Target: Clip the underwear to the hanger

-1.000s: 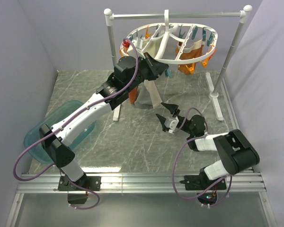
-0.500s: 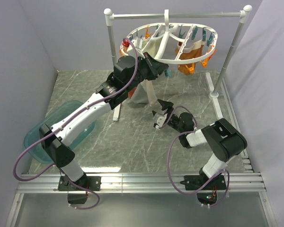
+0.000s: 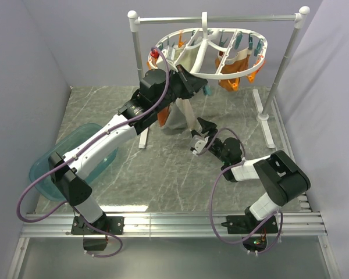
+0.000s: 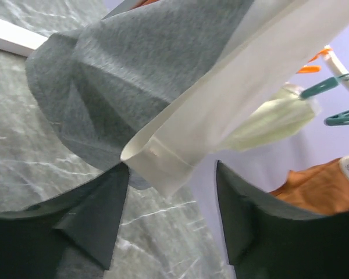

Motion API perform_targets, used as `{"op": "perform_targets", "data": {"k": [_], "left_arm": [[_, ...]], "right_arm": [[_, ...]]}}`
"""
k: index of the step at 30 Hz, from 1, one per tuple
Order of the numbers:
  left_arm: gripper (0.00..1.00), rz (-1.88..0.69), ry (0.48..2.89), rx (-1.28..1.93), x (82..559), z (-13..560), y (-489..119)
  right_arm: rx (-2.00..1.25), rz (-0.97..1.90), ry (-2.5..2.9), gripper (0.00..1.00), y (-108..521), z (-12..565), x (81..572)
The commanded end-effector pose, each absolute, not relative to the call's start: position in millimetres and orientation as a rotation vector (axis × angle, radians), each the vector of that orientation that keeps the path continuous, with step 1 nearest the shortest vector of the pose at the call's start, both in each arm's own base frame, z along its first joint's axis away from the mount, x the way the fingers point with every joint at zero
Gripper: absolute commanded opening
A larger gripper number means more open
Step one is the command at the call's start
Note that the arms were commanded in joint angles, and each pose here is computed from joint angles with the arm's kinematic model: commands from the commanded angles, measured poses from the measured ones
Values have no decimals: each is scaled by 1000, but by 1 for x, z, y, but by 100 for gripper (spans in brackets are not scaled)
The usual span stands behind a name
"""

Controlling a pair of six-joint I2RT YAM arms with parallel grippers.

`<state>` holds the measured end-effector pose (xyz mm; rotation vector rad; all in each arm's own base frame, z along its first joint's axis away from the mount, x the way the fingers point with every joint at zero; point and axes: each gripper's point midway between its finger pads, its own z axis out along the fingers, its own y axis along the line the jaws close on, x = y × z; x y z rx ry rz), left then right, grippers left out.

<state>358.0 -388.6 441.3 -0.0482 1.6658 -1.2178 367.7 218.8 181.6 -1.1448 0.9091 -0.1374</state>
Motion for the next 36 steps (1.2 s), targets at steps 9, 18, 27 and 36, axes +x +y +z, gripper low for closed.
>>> {"op": "perform_targets", "data": {"k": [9,18,27,36], "left_arm": [[0,-1266,1566,-73,360,468,-380],[0,-1265,1556,-68,360,472,-381],[0,-1241,1563,-34,359,466,-381],[0,-1230,1543,46,355,461,-380]], "right_arm": [[-803,-285,502,61,189,326,335],[-836,-227,488,55,194,323,334],[-834,-195,445,0,189,338,319],[-833,-54,496,0,184,368,311]]}}
